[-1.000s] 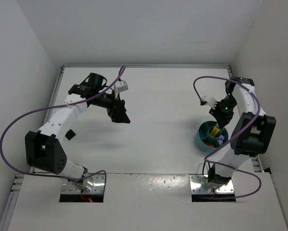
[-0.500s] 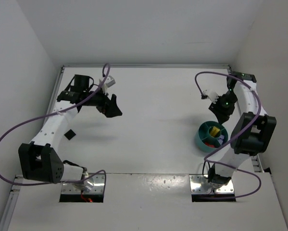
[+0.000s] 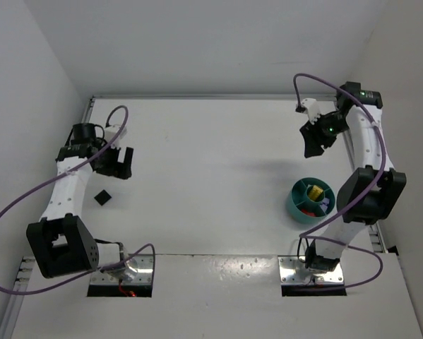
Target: Sort the legos into containers by color
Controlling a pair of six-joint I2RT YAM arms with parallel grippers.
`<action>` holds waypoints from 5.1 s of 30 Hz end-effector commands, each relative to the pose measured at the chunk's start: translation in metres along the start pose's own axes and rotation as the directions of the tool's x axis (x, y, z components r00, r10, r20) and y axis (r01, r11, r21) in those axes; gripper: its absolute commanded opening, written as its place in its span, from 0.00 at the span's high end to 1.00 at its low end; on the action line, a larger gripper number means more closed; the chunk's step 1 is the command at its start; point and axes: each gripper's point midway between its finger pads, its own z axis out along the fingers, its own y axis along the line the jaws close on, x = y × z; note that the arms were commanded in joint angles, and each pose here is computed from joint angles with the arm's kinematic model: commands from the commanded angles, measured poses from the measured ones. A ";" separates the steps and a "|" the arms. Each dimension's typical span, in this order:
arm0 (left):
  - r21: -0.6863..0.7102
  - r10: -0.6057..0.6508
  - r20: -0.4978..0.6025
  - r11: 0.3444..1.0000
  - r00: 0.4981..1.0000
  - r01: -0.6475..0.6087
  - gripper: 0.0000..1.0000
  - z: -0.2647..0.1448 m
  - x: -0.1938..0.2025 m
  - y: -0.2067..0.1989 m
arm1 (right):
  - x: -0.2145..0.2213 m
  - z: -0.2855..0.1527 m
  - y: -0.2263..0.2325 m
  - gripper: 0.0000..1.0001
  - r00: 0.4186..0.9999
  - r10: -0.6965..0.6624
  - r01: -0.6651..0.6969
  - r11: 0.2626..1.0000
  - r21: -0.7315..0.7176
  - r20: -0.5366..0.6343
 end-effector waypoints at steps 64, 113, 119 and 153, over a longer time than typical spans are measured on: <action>0.247 0.165 -0.409 0.967 0.897 -0.065 0.55 0.087 0.184 0.074 | -0.099 0.084 0.127 0.15 0.924 0.284 -0.158 0.893 -0.422 0.256; 0.479 0.431 0.284 0.710 0.856 -0.516 0.73 0.026 -0.068 -0.226 | -0.255 0.166 0.260 0.50 0.749 0.659 -0.387 0.345 -0.855 -0.073; 0.478 0.424 0.288 0.713 0.859 -0.512 0.73 0.023 -0.069 -0.227 | -0.247 0.177 0.264 0.73 0.749 0.655 -0.413 0.348 -0.842 -0.097; 0.552 0.187 0.266 0.775 0.946 -0.308 0.00 -0.017 -0.029 -0.165 | -0.079 0.019 0.078 1.00 0.588 -0.807 0.806 0.581 -0.114 0.049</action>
